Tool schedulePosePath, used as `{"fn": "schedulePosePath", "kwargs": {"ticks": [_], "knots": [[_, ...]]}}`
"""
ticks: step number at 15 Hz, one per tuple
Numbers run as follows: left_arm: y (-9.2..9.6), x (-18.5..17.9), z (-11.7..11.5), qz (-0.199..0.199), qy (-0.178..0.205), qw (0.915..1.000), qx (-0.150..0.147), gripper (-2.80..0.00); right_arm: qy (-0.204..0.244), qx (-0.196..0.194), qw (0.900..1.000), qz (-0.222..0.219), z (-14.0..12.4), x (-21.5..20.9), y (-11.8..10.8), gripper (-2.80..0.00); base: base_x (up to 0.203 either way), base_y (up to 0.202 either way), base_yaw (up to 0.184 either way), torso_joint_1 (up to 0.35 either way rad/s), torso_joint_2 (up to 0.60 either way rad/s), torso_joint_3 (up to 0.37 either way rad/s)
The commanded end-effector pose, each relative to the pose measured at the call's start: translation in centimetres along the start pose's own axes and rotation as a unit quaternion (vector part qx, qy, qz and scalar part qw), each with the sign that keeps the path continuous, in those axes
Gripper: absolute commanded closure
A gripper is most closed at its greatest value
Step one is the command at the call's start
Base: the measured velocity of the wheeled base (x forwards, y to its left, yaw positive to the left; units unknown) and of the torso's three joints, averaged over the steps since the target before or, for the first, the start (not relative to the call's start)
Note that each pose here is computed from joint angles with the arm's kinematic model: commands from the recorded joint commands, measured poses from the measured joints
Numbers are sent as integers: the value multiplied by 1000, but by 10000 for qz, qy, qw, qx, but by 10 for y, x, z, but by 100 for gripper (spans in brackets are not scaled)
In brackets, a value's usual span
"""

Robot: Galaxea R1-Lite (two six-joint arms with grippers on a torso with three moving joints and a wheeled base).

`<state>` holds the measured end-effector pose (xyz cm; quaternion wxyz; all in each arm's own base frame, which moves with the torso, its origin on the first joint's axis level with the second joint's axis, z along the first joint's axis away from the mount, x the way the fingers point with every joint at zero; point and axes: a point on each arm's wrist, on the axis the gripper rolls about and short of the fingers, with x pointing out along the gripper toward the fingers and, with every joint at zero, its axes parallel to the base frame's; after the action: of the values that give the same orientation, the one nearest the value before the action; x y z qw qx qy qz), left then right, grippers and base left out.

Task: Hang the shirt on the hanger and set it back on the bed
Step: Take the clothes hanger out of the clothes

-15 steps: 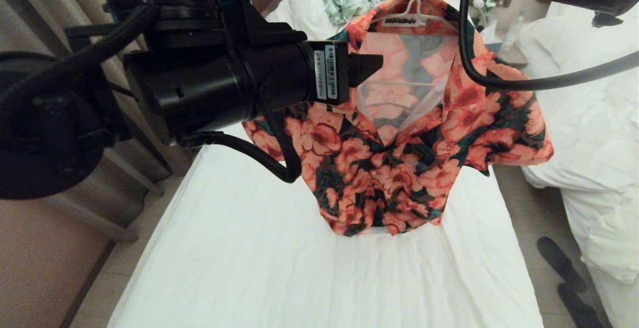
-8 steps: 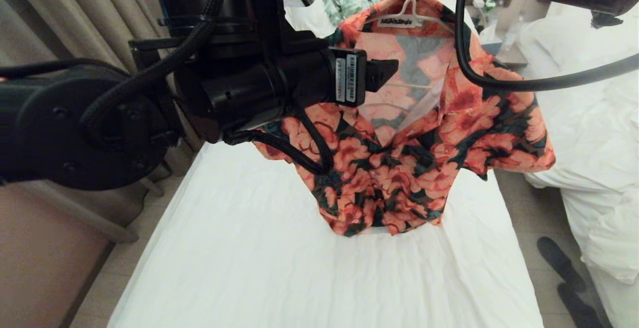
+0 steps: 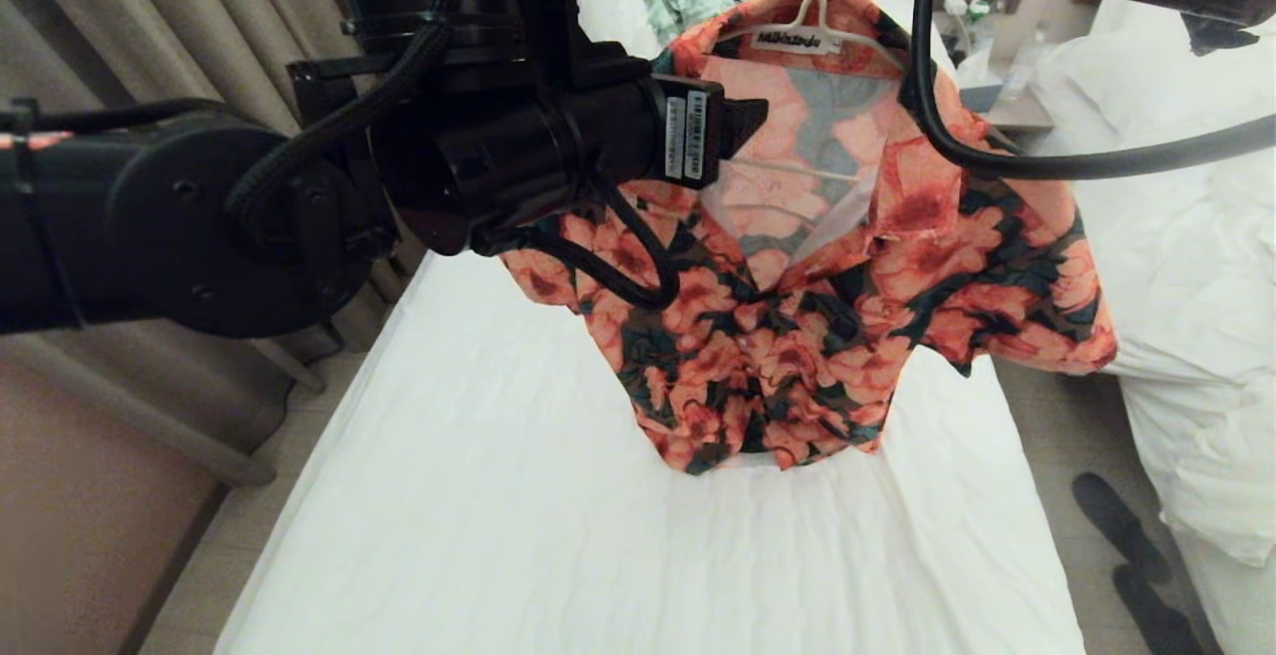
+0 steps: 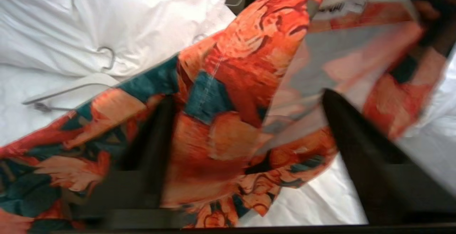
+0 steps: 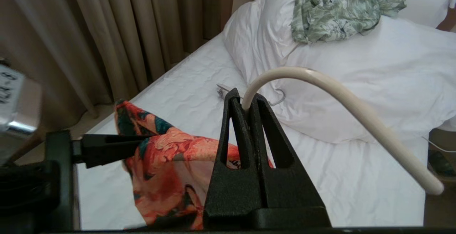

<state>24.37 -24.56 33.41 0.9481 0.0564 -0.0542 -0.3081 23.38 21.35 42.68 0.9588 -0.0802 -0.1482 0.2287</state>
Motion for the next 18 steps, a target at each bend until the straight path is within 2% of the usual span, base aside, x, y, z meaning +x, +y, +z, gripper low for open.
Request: {"fn": "schedulePosePath", "kwargs": {"ticks": [1,7,9,11,13,16,18], "knots": [[1,0,2,30,-44,10000,4,0,-14,4,10000,13,1,-1,1,0,0,0,0,0,0,0],[7,-6,8,222,-104,9997,-8,0,-17,34,10000,-3,3,-5,-1,0,0,0,0,0,0,0],[17,-11,14,356,-177,9992,-14,0,5,29,10000,3,2,-6,-1,0,0,0,0,0,0,0],[40,-20,21,678,-270,9973,-7,0,45,129,9999,-18,3,-13,-4,0,0,0,0,0,0,0],[75,-30,22,1193,-241,9926,45,0,109,144,9998,-125,0,-15,-12,0,0,0,0,0,0,0],[121,-46,-9,1755,300,9839,124,0,207,185,9994,-222,-5,-17,-19,0,0,0,0,0,0,0],[134,-43,-24,1868,514,9810,96,0,266,206,9992,-201,-8,-17,-17,0,0,0,0,0,0,0]]}}
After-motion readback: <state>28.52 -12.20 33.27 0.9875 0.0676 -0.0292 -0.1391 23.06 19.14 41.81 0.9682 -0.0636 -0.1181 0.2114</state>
